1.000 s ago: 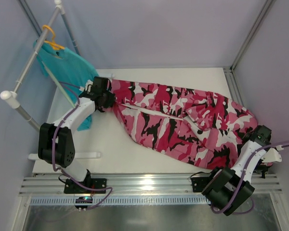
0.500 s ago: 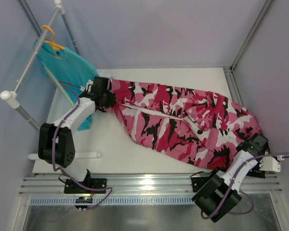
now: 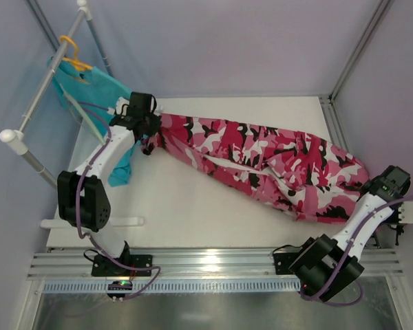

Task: Place the trousers on the hanger
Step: Fold the trousers

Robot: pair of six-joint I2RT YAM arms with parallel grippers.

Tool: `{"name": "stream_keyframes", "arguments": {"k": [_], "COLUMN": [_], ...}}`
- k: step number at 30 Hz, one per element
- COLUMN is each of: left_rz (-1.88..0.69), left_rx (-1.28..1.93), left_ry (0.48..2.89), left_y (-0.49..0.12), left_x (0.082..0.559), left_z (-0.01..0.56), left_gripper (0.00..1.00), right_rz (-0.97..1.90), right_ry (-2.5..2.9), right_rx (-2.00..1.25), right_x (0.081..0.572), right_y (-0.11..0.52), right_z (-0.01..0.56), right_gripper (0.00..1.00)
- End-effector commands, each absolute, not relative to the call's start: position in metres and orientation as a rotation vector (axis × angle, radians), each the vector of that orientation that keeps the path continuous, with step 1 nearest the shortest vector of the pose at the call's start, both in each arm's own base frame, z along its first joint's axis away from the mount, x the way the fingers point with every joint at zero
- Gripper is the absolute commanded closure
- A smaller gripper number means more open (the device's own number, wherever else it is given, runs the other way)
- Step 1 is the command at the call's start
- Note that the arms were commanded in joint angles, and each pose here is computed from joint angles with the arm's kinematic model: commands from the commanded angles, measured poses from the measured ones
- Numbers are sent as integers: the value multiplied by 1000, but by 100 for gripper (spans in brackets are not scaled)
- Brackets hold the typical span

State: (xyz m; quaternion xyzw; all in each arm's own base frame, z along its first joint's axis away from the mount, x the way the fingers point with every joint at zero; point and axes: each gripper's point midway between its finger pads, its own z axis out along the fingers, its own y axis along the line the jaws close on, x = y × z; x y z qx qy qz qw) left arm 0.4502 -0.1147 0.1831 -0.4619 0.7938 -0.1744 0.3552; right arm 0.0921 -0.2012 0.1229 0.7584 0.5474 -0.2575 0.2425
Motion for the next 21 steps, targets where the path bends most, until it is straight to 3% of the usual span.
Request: {"name": "stream_keyframes", "arguments": {"k": [1, 13, 21], "left_rz": [-427, -392, -287], "left_rx": [-1250, -1287, -1302], "left_ry": [1941, 1838, 1847], "left_y": [-98, -92, -89], "left_x": [483, 525, 514], "left_z": [210, 231, 220], "left_gripper": [100, 100, 100], "right_rz": [-738, -216, -91], "right_ry": [1467, 1535, 1546], "right_rx": [2047, 1926, 1817], "right_x": [101, 208, 246], "right_y": [-221, -234, -235], "right_z": [152, 161, 184], "right_gripper": [96, 96, 96]}}
